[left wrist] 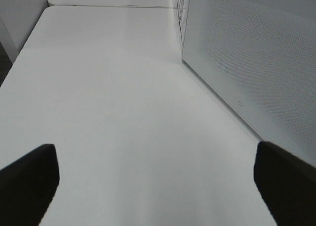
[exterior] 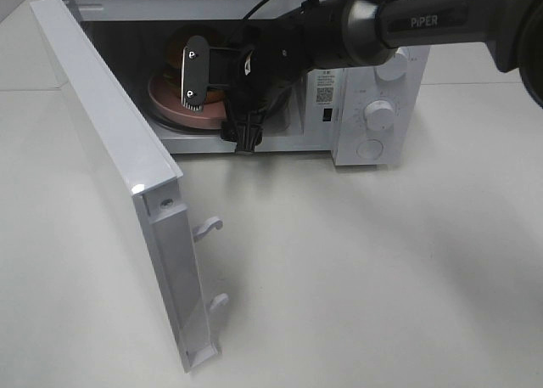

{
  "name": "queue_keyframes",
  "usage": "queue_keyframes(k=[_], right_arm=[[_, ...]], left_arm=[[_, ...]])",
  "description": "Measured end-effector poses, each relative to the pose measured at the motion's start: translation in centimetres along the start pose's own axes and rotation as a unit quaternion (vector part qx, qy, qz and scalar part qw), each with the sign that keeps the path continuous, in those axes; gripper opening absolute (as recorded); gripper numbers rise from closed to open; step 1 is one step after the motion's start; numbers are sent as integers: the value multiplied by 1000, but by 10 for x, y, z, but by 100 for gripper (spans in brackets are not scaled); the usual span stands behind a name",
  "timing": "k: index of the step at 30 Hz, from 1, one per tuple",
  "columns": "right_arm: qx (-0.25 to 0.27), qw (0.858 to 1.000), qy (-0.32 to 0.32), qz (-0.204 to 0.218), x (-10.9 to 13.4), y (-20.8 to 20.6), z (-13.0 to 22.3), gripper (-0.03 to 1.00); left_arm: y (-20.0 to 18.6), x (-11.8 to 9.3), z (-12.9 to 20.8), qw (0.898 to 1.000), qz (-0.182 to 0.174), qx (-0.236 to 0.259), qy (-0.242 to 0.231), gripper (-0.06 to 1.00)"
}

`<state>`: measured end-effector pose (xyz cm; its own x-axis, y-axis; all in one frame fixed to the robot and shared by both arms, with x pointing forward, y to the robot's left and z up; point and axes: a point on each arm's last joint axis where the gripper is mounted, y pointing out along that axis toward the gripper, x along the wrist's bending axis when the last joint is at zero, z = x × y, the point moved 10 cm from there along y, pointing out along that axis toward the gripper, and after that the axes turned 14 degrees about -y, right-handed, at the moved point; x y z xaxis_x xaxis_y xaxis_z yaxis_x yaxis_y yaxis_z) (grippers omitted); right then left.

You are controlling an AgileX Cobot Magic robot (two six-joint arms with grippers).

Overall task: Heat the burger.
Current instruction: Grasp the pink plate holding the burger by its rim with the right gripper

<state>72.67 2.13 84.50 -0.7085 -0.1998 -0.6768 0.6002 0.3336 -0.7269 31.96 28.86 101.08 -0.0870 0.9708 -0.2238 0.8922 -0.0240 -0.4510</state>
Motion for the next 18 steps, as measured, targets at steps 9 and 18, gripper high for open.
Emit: queue_keyframes(k=[9,18], right_arm=[[4,1000,-3,-5,0,10,1,87],[-3,999,3,-36,19,24,-1,84]], left_arm=[[0,0,0,1000,0,0,0,99],[0,0,0,1000,0,0,0,99]])
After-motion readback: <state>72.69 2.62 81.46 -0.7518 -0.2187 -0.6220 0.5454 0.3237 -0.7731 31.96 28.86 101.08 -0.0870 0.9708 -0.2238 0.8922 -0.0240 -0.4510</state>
